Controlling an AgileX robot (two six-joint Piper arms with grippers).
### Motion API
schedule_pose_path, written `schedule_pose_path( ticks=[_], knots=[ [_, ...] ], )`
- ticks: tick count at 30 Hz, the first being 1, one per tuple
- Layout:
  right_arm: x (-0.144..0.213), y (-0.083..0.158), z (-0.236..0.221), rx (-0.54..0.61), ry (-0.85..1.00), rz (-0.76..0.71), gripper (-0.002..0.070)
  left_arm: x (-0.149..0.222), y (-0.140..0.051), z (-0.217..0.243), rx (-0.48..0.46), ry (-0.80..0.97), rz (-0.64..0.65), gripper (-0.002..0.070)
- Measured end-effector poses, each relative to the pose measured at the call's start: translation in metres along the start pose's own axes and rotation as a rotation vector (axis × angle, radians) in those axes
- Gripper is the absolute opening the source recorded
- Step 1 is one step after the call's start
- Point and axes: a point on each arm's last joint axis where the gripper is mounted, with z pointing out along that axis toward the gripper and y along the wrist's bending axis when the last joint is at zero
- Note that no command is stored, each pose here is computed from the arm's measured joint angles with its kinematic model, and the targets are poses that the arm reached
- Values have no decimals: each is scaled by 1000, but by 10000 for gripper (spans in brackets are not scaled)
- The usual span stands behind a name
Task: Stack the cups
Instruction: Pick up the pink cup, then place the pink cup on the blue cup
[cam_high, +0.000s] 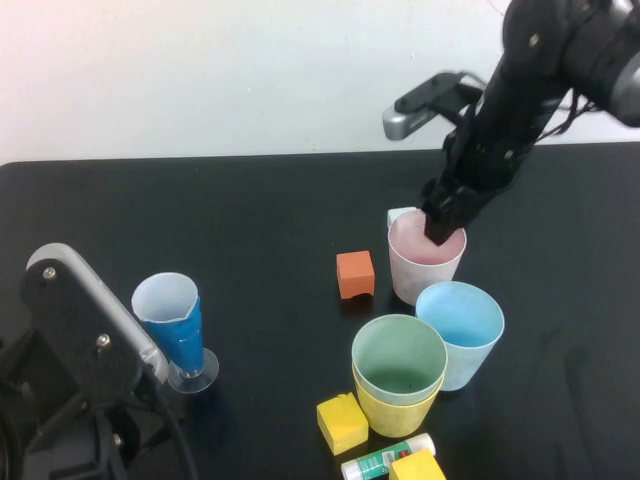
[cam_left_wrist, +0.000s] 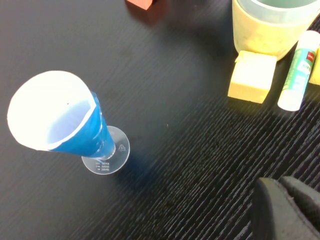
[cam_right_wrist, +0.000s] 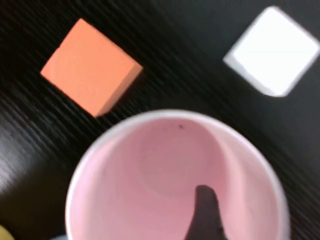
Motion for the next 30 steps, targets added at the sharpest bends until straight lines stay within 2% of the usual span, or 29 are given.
schedule_pose_path(
  ticks=[2,4,9,11,16,20,24,27,30],
  knots=[
    [-1,0,13,-32,11,2,465,0,0,0,0,0,-5,-1],
    [-2,0,25,-62,20,-8,411,0,0,0,0,0,-17,-1],
    [-5,2,33,-94,15,-30,97,0,0,0,0,0,-34,-1],
    [-7,0,27,-72,1,-39,46,0,0,0,0,0,-34,-1],
    [-12,-3,-15,38,-66,-54,27,0,0,0,-1,0,-33,-1],
    [-6,8,-88,123,-193,-74,27,0,0,0,-1,0,-34,-1],
    [19,28,-152,169,-286,-89,27,0,0,0,0,0,-40,-1],
    [43,40,-170,167,-279,-95,27,0,0,0,2,0,-48,-1],
    [65,48,-159,136,-205,-98,27,-1,0,0,1,-12,-55,-1]
  ],
)
